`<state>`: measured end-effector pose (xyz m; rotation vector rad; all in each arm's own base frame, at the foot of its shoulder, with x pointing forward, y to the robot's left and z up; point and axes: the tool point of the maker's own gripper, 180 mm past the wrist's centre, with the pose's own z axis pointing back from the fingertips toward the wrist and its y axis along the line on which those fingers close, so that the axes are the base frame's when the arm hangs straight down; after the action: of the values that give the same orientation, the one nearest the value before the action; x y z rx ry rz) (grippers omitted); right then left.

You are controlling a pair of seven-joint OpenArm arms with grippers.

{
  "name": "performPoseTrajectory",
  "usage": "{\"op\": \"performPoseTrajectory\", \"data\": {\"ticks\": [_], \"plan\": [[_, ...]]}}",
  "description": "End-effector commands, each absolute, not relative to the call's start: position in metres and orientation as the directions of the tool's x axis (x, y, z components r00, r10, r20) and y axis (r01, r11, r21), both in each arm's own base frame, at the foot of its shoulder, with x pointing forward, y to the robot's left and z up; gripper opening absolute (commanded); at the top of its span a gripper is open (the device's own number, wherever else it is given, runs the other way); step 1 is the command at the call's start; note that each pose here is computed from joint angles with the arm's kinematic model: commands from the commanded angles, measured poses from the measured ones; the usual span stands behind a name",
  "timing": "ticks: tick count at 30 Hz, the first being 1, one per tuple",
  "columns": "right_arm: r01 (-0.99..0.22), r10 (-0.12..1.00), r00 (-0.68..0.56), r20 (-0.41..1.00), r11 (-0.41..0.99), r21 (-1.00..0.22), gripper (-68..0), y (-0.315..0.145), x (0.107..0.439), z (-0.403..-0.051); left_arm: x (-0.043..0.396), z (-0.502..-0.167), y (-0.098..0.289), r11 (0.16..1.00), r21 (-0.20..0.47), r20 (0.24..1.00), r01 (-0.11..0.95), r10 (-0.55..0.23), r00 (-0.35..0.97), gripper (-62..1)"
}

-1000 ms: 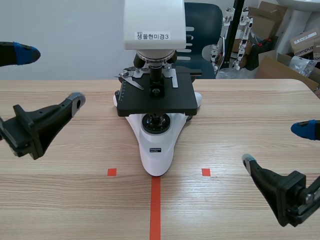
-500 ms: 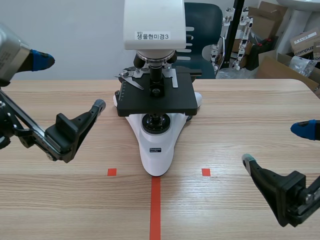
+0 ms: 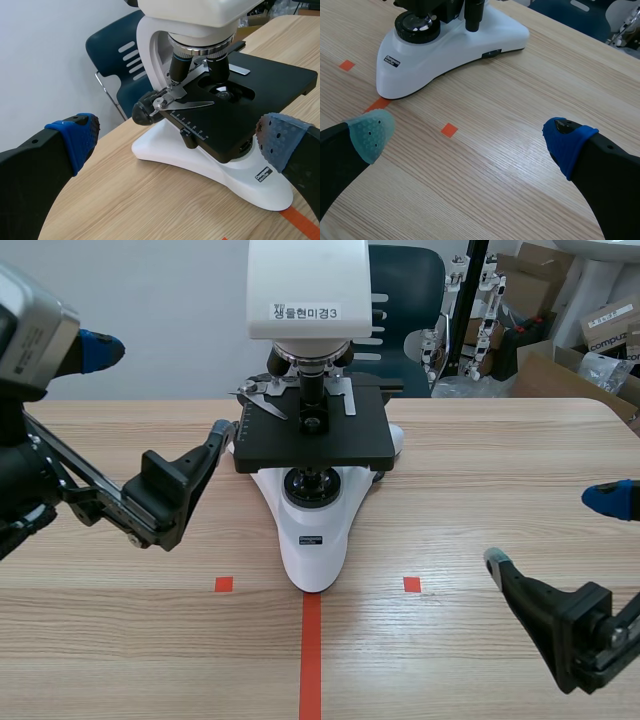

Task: Point at the stage clip

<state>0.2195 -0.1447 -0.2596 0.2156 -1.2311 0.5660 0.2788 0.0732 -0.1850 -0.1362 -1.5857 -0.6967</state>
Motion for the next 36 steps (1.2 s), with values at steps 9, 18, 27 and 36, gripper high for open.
{"op": "performPoseTrajectory", "data": {"ticks": [9,18,27,36], "plan": [[-0.519,0.286,0.181,0.941,0.841,-0.156,0.4,-0.143,0.224,-0.249,0.271,-0.186,0.075,0.809,0.368,0.93,0.458,-0.325,-0.172,1.4],[-0.519,0.286,0.181,0.941,0.841,-0.156,0.4,-0.143,0.224,-0.249,0.266,-0.176,0.074,0.821,0.361,0.931,0.443,-0.286,-0.228,1.4],[-0.519,0.286,0.181,0.941,0.841,-0.156,0.4,-0.143,0.224,-0.249,0.267,-0.178,0.075,0.821,0.361,0.931,0.442,-0.294,-0.215,1.4],[-0.519,0.286,0.181,0.941,0.841,-0.156,0.4,-0.143,0.224,-0.249,0.267,-0.178,0.075,0.821,0.361,0.931,0.442,-0.294,-0.215,1.4]]}}
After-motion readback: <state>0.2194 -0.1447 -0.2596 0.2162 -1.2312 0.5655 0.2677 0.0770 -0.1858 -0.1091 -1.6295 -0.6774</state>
